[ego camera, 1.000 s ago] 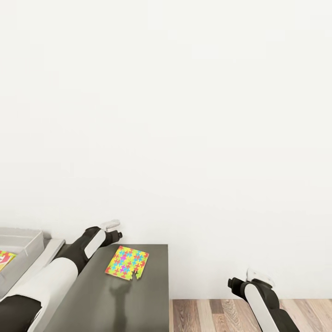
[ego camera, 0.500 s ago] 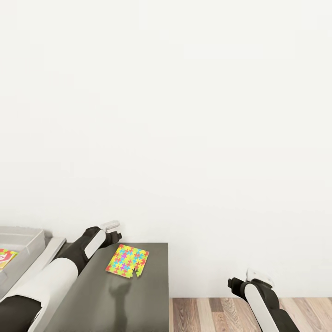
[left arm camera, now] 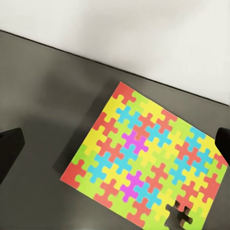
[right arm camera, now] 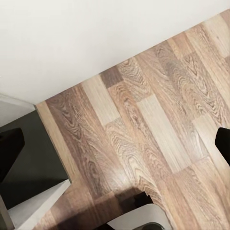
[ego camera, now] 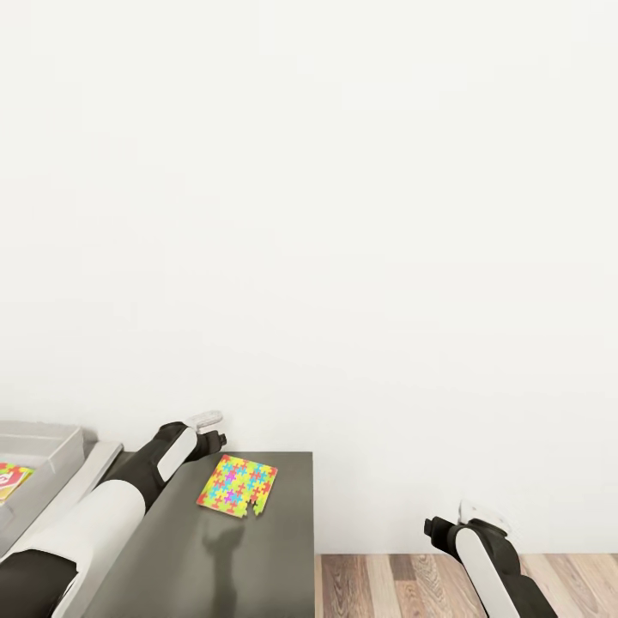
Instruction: Put all the toys in the child's room - the three board games (two on the bed and one on the table), the two jigsaw puzzles on the table, and the tennis ball on the table - inside the toy box on the table in the child's room.
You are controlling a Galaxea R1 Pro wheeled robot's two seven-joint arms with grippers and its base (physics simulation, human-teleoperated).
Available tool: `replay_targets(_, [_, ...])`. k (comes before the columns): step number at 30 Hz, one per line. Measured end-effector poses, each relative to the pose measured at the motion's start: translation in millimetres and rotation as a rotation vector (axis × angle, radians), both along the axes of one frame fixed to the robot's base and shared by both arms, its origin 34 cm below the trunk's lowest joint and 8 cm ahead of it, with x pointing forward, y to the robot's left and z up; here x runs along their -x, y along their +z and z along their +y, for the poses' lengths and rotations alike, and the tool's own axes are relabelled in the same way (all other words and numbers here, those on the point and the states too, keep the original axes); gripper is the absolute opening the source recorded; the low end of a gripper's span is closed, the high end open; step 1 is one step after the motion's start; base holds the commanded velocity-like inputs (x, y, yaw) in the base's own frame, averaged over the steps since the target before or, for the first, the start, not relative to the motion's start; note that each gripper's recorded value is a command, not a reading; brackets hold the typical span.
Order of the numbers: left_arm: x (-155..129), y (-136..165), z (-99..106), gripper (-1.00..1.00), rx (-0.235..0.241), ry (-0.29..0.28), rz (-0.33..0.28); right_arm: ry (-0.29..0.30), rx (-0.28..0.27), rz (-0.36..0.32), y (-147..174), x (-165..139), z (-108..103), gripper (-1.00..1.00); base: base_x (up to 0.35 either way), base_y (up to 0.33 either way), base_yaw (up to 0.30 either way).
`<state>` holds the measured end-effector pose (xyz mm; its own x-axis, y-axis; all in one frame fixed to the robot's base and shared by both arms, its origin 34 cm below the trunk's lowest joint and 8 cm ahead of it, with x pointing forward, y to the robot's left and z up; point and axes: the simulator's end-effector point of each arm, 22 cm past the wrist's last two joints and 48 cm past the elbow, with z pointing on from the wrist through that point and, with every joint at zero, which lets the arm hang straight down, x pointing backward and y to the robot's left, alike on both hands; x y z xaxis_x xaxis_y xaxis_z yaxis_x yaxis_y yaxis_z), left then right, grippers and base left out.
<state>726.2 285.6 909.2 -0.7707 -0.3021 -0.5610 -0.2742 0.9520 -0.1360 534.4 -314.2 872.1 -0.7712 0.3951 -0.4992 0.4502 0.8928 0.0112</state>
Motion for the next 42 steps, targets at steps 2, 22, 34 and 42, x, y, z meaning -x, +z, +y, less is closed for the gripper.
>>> replay_targets(2, [0.1, -1.0, 0.0, 1.00, 0.000, 0.000, 0.002, 0.000, -0.001, 0.001, -0.6, 0.1, 0.1, 1.00, 0.000, 0.000, 0.000])
replay_targets(22, [2.6, -20.1, -1.2, 1.00, 0.002, 0.002, 0.025, -0.001, -0.006, 0.034, -14.1, 4.3, 0.8, 1.00, 0.000, 0.000, 0.000])
replay_targets(34, [5.2, -33.7, -9.5, 1.00, -0.019, -0.063, 0.041, 0.000, -0.005, 0.055, -22.5, 7.3, 0.8, 1.00, 0.000, 0.000, 0.000])
replay_targets(42, [4.2, -40.5, -14.3, 1.00, -0.050, -0.137, 0.038, 0.001, -0.004, 0.068, -27.8, 9.3, 0.8, 1.00, 0.000, 0.000, 0.000])
